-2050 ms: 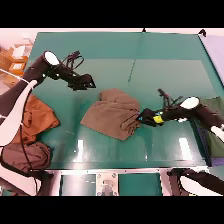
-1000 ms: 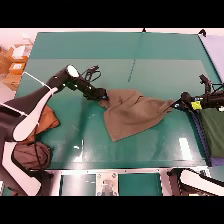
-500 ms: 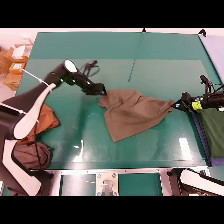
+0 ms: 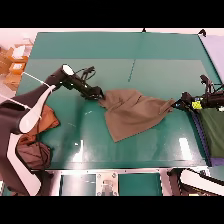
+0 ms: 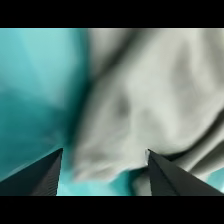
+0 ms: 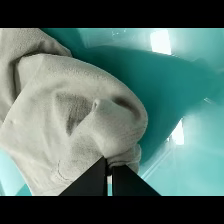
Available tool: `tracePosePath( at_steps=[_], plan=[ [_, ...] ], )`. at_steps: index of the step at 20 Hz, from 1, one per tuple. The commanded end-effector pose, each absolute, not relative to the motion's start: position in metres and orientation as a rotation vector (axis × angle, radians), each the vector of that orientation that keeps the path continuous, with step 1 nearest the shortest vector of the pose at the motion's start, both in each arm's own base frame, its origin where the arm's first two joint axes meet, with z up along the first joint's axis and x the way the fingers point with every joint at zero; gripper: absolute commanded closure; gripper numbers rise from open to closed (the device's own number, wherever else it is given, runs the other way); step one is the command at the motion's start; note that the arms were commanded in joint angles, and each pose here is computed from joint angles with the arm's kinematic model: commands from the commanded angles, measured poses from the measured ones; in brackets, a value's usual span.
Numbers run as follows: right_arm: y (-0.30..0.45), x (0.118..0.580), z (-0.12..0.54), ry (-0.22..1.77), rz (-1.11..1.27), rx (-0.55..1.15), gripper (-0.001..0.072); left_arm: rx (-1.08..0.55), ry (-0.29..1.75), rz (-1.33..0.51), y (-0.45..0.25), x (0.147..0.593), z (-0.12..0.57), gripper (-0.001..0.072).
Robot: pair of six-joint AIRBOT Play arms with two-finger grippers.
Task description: Fold the shirts.
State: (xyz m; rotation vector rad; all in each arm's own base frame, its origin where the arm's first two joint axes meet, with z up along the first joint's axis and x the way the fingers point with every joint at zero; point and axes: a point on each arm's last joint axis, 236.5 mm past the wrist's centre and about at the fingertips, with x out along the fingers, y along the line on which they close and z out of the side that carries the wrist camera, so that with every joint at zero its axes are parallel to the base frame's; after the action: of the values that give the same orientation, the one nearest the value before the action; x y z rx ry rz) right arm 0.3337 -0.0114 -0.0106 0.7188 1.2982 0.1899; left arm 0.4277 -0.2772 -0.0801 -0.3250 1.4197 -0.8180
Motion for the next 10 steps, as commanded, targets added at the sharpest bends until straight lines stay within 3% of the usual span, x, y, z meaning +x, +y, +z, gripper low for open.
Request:
tracePosePath(
  at_steps=[1, 2, 3, 4, 7, 10],
  plan=[
    [-0.012, 0.334, -0.011, 1.296, 0.189, 0.718, 0.0700, -0.334, 1.390, -0.899, -0.312, 0.419, -0.082, 0.0107],
    [-0.012, 0.335, -0.010, 1.295, 0.189, 0.719, 0.0699, -0.337, 1.384, -0.916, -0.316, 0.419, -0.076, 0.0220],
    [-0.011, 0.335, -0.010, 1.293, 0.191, 0.722, 0.0700, -0.334, 1.380, -0.937, -0.318, 0.419, -0.069, 0.0542],
    [-0.011, 0.336, -0.008, 1.288, 0.194, 0.727, 0.0700, -0.320, 1.369, -0.961, -0.318, 0.420, -0.058, 0.0680],
    [-0.009, 0.348, 0.015, 1.245, 0.229, 0.725, 0.0700, -0.267, 1.291, -1.016, -0.311, 0.434, -0.002, 0.0683],
    [0.001, 0.364, 0.086, 1.157, 0.357, 0.680, 0.0700, -0.187, 1.065, -0.989, -0.291, 0.462, 0.105, 0.0683]
  ],
)
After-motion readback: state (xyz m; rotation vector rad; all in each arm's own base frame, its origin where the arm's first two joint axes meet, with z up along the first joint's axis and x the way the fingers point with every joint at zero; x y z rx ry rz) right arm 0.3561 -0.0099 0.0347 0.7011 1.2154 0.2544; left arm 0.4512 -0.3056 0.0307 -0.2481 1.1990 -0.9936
